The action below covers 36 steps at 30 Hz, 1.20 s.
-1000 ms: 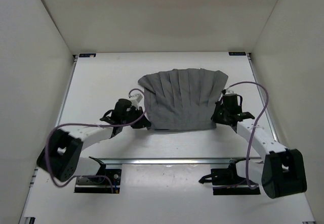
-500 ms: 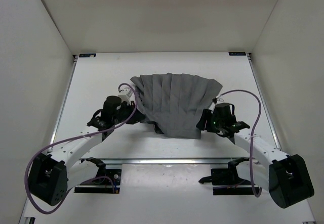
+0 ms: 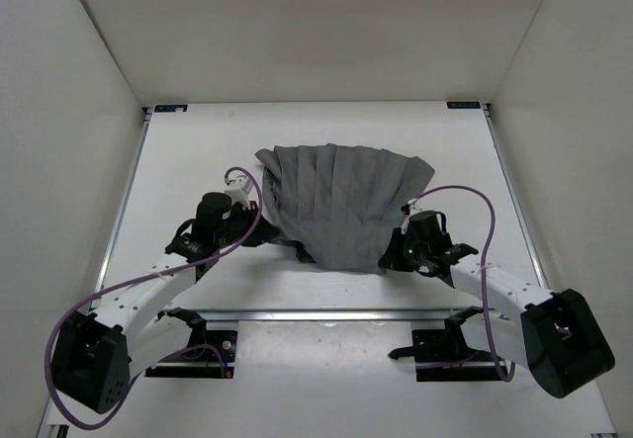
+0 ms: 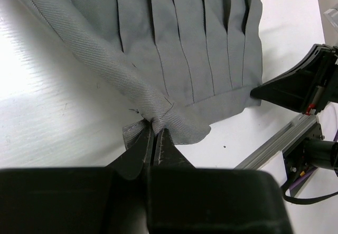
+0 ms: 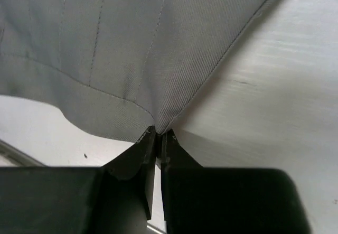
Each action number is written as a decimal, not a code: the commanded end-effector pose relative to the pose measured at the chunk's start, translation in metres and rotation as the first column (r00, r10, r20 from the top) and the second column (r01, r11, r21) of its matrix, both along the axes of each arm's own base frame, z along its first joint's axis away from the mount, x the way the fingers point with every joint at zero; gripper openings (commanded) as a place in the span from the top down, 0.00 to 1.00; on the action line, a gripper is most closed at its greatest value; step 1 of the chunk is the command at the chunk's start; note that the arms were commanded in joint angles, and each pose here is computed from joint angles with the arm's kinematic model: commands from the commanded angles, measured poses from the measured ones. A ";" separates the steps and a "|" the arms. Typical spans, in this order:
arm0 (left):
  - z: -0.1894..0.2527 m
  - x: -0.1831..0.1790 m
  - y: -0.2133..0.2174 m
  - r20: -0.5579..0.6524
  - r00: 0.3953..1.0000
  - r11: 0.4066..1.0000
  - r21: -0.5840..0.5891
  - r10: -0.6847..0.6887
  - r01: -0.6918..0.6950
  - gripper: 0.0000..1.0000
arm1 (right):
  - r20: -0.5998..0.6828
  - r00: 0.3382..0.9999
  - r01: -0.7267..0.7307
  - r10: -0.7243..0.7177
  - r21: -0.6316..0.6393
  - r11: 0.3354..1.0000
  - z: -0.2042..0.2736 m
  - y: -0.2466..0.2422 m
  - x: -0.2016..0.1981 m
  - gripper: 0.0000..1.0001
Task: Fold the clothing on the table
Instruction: Flatten the skirt out
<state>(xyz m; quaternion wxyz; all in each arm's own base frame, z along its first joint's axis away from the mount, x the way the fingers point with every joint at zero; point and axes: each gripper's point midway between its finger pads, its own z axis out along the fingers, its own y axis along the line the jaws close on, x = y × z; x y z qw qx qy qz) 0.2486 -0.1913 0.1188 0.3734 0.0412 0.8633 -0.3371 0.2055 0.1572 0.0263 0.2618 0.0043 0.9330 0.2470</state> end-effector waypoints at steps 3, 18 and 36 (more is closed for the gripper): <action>0.042 0.015 0.007 0.083 0.996 0.999 -0.032 0.024 -0.021 1.00 | 0.123 0.991 -0.056 0.050 0.043 0.997 0.052 0.012 0.026 1.00; 0.276 0.020 0.043 0.463 0.874 0.987 -0.132 0.146 -0.095 1.00 | 0.712 0.698 -0.242 0.071 0.141 0.960 0.352 0.010 0.055 1.00; 0.337 0.171 0.054 0.527 0.836 0.983 0.007 0.154 -0.186 1.00 | 0.762 0.608 -0.201 0.220 -0.121 0.972 0.423 0.005 0.238 0.99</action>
